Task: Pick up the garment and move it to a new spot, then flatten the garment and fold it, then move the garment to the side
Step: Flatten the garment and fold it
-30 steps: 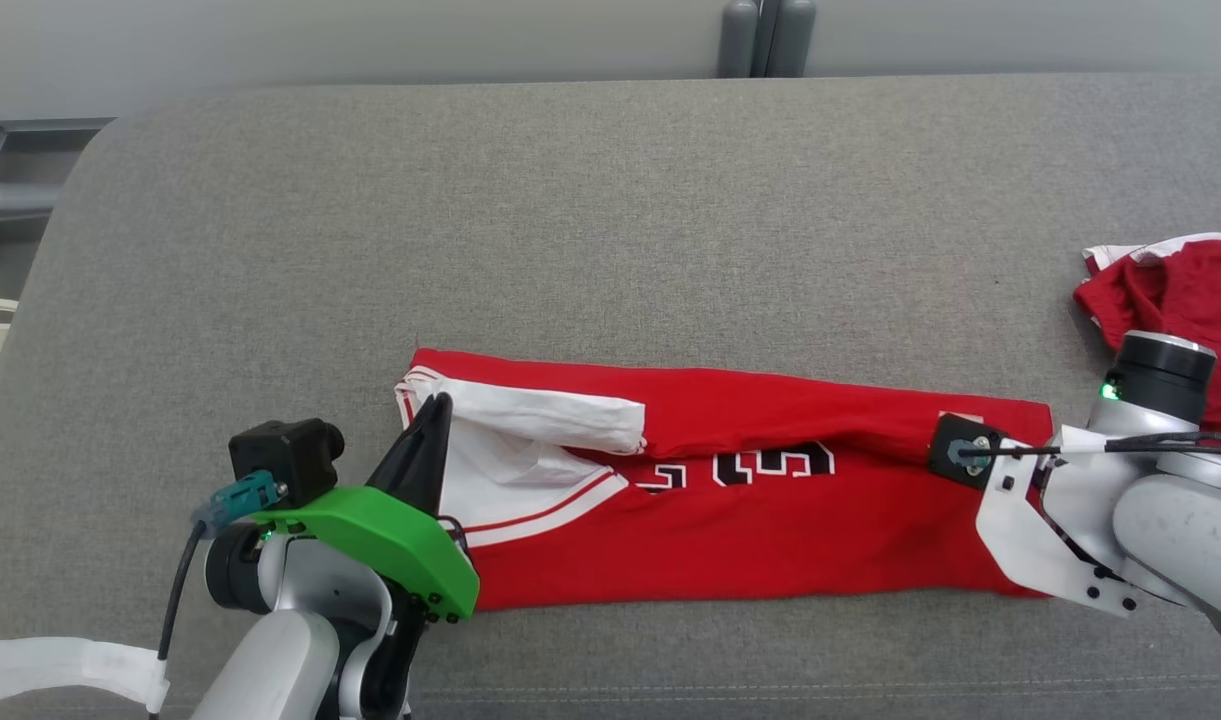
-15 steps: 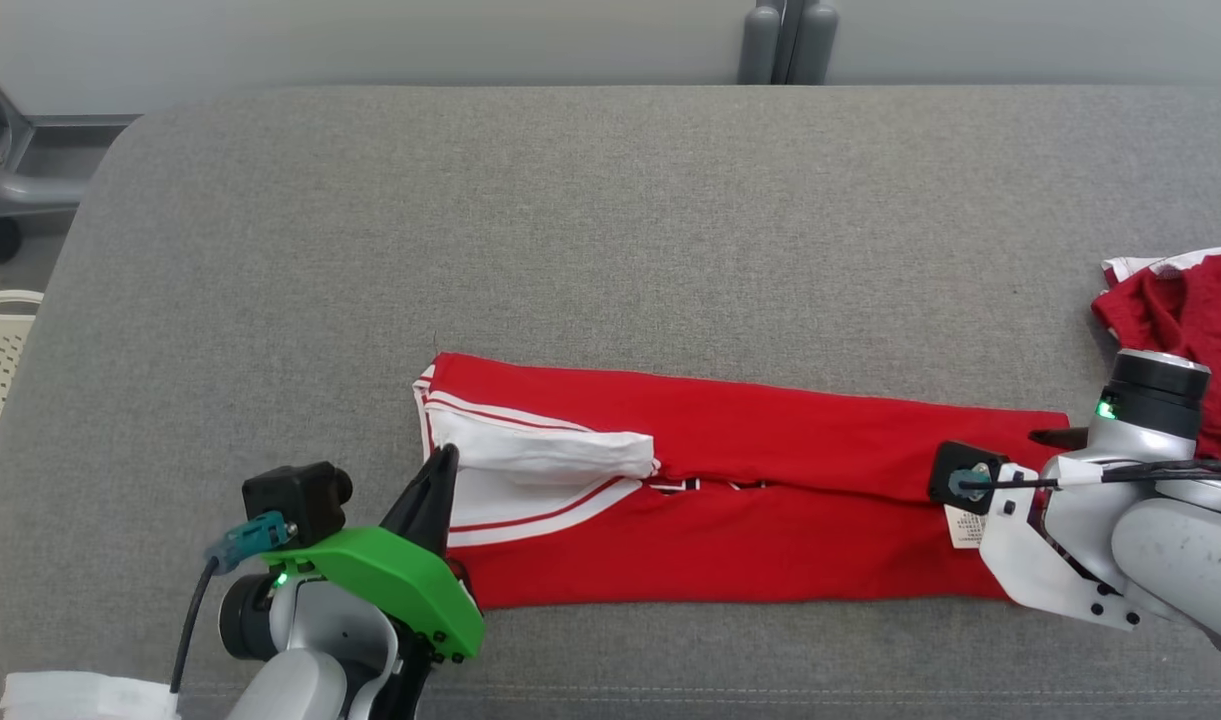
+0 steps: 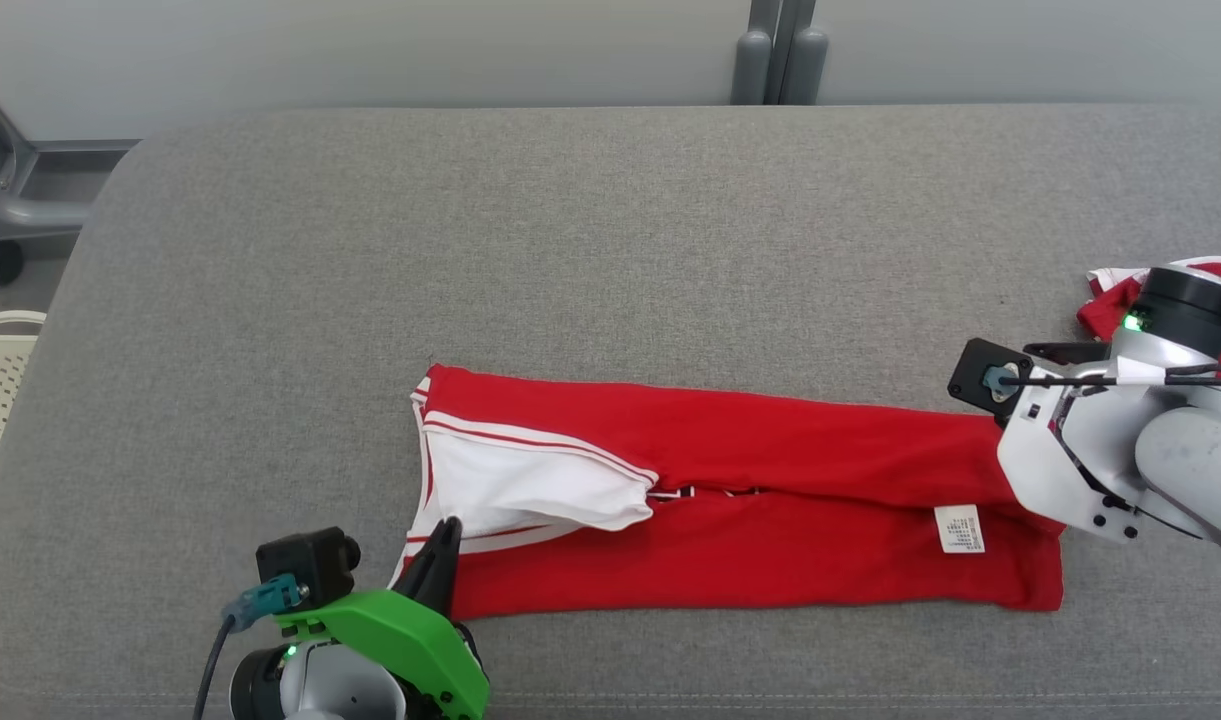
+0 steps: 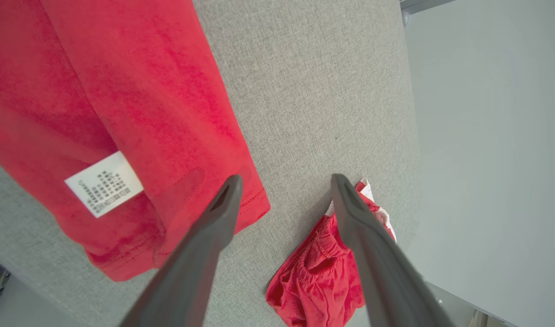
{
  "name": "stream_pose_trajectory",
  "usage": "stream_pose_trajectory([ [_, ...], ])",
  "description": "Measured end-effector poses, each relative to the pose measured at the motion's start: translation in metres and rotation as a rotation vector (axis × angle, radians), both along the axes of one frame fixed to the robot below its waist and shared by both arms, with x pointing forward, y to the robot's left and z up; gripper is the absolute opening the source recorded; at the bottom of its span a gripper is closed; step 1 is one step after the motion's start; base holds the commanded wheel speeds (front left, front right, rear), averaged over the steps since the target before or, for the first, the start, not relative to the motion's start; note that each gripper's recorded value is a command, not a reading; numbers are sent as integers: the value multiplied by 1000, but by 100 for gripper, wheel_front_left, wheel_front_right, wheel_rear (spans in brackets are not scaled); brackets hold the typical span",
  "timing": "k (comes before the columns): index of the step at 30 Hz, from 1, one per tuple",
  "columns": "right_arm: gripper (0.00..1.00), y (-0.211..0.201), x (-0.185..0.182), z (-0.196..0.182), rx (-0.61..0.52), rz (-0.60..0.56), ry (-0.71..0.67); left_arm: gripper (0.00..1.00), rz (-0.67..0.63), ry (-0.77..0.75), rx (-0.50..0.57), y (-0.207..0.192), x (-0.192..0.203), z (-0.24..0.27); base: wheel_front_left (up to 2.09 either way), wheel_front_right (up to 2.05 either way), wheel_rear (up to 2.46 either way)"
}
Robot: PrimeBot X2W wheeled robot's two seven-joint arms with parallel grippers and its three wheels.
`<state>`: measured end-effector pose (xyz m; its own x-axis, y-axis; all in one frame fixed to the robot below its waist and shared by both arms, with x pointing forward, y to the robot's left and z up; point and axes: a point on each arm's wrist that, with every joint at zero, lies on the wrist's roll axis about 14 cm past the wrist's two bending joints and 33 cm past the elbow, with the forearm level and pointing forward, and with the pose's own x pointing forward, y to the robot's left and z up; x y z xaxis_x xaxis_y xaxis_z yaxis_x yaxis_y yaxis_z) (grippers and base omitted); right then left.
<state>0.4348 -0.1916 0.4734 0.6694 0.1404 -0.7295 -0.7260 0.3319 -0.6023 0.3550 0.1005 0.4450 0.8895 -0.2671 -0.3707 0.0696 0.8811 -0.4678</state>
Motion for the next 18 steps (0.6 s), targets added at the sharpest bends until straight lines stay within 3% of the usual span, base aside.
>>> stream_pose_trajectory([
  [7,100,11,19,25,107,27,-88,0,10,46,33,6,-7,-15,0,0,0],
  [14,100,37,40,67,306,74,-258,0,8,116,52,9,-21,-35,0,0,0],
  [15,100,40,41,70,348,68,-275,100,10,115,56,9,-22,-36,0,0,0],
  [18,100,52,43,80,478,56,-333,100,10,106,85,12,-23,-38,0,0,0],
])
